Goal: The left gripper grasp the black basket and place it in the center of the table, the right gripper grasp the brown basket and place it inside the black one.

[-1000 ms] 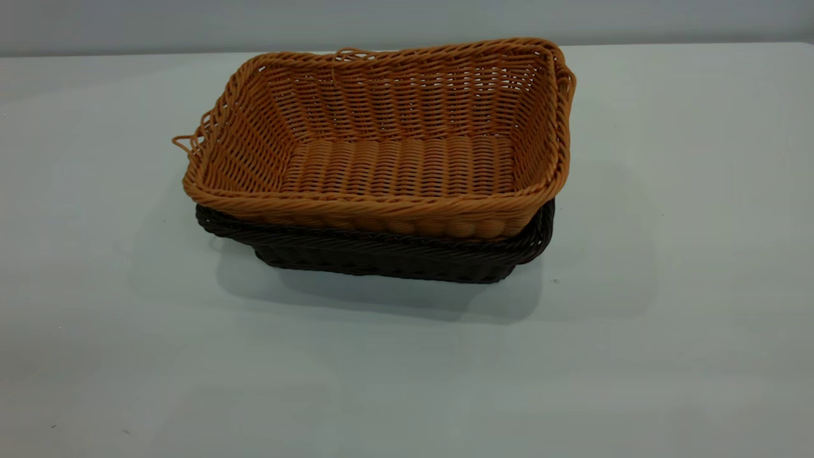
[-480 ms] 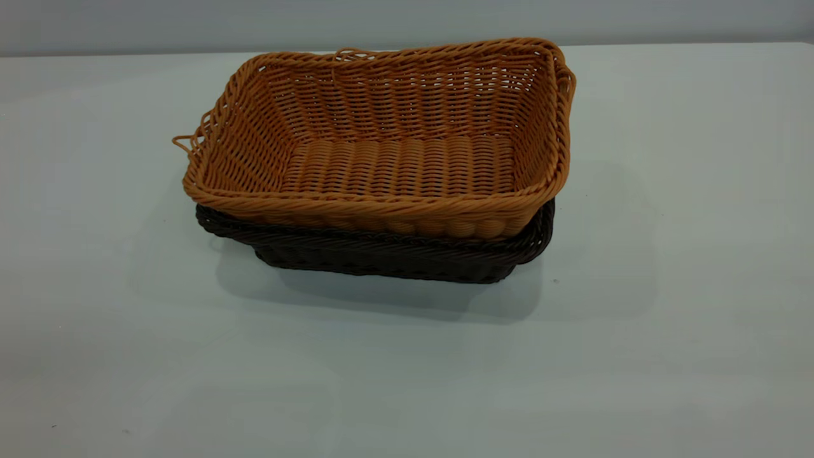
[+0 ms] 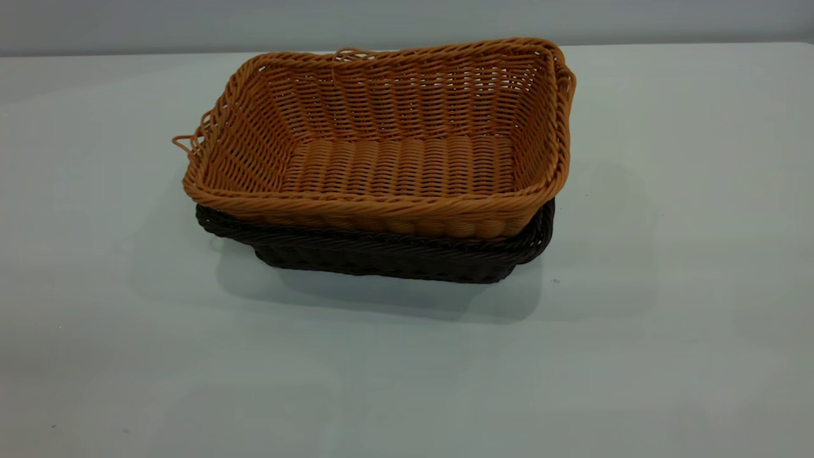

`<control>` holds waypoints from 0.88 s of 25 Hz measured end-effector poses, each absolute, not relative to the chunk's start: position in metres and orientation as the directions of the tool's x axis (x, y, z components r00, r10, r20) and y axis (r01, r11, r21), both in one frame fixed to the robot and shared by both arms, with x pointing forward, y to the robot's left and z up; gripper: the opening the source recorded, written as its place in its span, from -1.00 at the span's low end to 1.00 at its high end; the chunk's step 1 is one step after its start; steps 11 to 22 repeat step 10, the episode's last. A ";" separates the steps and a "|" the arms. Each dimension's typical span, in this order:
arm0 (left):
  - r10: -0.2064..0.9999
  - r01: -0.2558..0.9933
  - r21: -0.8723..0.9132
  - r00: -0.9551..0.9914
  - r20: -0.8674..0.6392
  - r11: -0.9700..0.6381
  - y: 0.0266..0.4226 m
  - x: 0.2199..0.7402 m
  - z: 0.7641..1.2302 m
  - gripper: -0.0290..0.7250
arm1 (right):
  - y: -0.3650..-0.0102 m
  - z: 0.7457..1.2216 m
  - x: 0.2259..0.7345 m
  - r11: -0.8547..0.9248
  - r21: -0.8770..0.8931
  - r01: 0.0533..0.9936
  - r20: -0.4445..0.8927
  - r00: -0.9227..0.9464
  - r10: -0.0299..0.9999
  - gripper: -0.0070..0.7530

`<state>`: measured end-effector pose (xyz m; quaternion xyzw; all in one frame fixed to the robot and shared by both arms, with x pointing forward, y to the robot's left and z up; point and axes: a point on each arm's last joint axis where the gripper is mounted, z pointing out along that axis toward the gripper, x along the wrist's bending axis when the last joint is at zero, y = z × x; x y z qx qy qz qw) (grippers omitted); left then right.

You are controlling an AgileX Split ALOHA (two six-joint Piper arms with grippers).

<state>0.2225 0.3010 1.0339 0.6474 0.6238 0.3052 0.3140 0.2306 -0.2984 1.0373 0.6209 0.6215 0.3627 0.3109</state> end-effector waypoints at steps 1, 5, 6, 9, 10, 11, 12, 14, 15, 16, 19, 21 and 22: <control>0.999 0.616 0.787 0.035 0.003 -0.024 0.301 0.222 1.034 0.24 | -0.299 1.037 0.231 -0.046 0.836 0.546 0.069 -0.022 0.997 0.55; 0.999 0.616 0.787 0.035 0.003 -0.024 0.301 0.222 1.034 0.24 | -0.300 1.037 0.231 -0.055 0.836 0.545 0.071 -0.008 0.997 0.55; 0.999 0.616 0.787 0.035 0.003 -0.024 0.301 0.222 1.034 0.24 | -0.300 1.037 0.231 -0.055 0.836 0.545 0.071 -0.008 0.997 0.55; 0.999 0.616 0.787 0.035 0.004 -0.025 0.301 0.222 1.034 0.24 | -0.300 1.037 0.231 -0.055 0.837 0.545 0.071 -0.009 0.997 0.55; 0.999 0.616 0.787 0.035 0.004 -0.025 0.301 0.222 1.034 0.24 | -0.300 1.037 0.231 -0.055 0.837 0.545 0.071 -0.009 0.997 0.55; 0.999 0.616 0.787 0.035 0.004 -0.025 0.301 0.222 1.034 0.24 | -0.300 1.037 0.231 -0.055 0.837 0.545 0.071 -0.009 0.997 0.55; 0.999 0.616 0.787 0.035 0.004 -0.025 0.301 0.222 1.034 0.24 | -0.300 1.037 0.231 -0.055 0.837 0.545 0.071 -0.009 0.997 0.55; 0.999 0.616 0.787 0.035 0.004 -0.025 0.301 0.222 1.034 0.24 | -0.300 1.037 0.231 -0.055 0.837 0.545 0.071 -0.009 0.997 0.55; 0.999 0.616 0.787 0.035 0.004 -0.025 0.301 0.222 1.034 0.24 | -0.300 1.037 0.231 -0.055 0.837 0.545 0.071 -0.009 0.997 0.55; 0.999 0.616 0.787 0.035 0.004 -0.025 0.301 0.222 1.034 0.24 | -0.300 1.037 0.231 -0.055 0.837 0.545 0.071 -0.009 0.997 0.55; 0.999 0.616 0.787 0.035 0.004 -0.025 0.301 0.222 1.034 0.24 | -0.300 1.037 0.231 -0.055 0.837 0.545 0.071 -0.009 0.997 0.55; 0.999 0.616 0.787 0.035 0.004 -0.025 0.301 0.222 1.034 0.24 | -0.300 1.037 0.231 -0.055 0.837 0.545 0.071 -0.009 0.997 0.55; 0.999 0.616 0.787 0.035 0.004 -0.025 0.301 0.222 1.034 0.24 | -0.300 1.037 0.231 -0.055 0.837 0.545 0.071 -0.009 0.997 0.55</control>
